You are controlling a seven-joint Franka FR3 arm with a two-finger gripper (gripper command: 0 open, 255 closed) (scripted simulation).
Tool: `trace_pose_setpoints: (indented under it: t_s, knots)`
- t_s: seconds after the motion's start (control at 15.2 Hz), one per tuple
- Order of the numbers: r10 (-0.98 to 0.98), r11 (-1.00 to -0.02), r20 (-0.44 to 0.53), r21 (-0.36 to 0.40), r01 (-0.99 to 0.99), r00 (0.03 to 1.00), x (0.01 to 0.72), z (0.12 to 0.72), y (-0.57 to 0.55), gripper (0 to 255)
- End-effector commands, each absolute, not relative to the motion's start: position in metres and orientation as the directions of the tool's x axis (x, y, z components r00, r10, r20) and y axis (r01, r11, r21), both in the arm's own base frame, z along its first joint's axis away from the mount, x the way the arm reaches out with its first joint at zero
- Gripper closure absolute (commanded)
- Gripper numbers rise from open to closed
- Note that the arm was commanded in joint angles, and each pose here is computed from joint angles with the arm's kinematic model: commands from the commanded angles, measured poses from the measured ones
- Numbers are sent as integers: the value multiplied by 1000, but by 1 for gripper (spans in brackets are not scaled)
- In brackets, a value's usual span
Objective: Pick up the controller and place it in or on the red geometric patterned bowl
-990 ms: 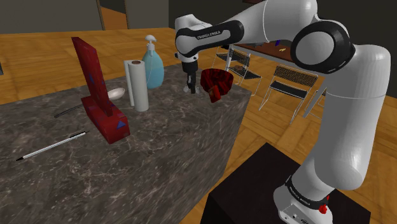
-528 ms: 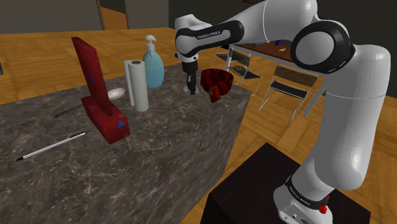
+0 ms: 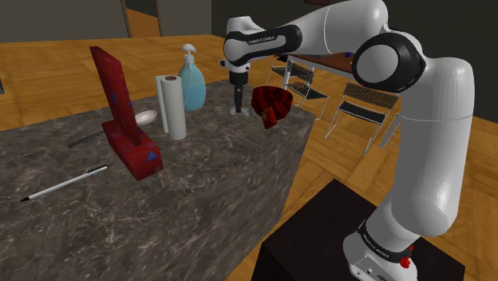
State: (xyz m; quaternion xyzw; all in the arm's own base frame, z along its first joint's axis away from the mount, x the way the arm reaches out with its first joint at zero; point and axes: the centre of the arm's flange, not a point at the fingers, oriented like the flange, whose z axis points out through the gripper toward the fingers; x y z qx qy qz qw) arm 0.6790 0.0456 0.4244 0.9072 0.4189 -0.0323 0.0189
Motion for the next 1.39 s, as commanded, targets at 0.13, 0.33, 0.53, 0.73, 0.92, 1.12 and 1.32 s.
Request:
trace_pose_setpoints:
  t_s: [0.13, 0.33, 0.53, 0.73, 0.92, 1.12, 1.32]
  knots:
    - [762, -645, -72, 7, 764, 644, 680, 403, 44, 0]
    - [762, -645, -72, 7, 764, 644, 679, 395, 43, 0]
    - [762, -645, -72, 7, 764, 644, 679, 395, 43, 0]
    - [762, -645, -72, 7, 764, 644, 679, 395, 43, 0]
    - [762, -645, -72, 7, 764, 644, 679, 395, 43, 255]
    - [762, -645, -72, 7, 764, 644, 679, 392, 41, 255]
    - [762, -645, -72, 8, 764, 644, 682, 391, 41, 255]
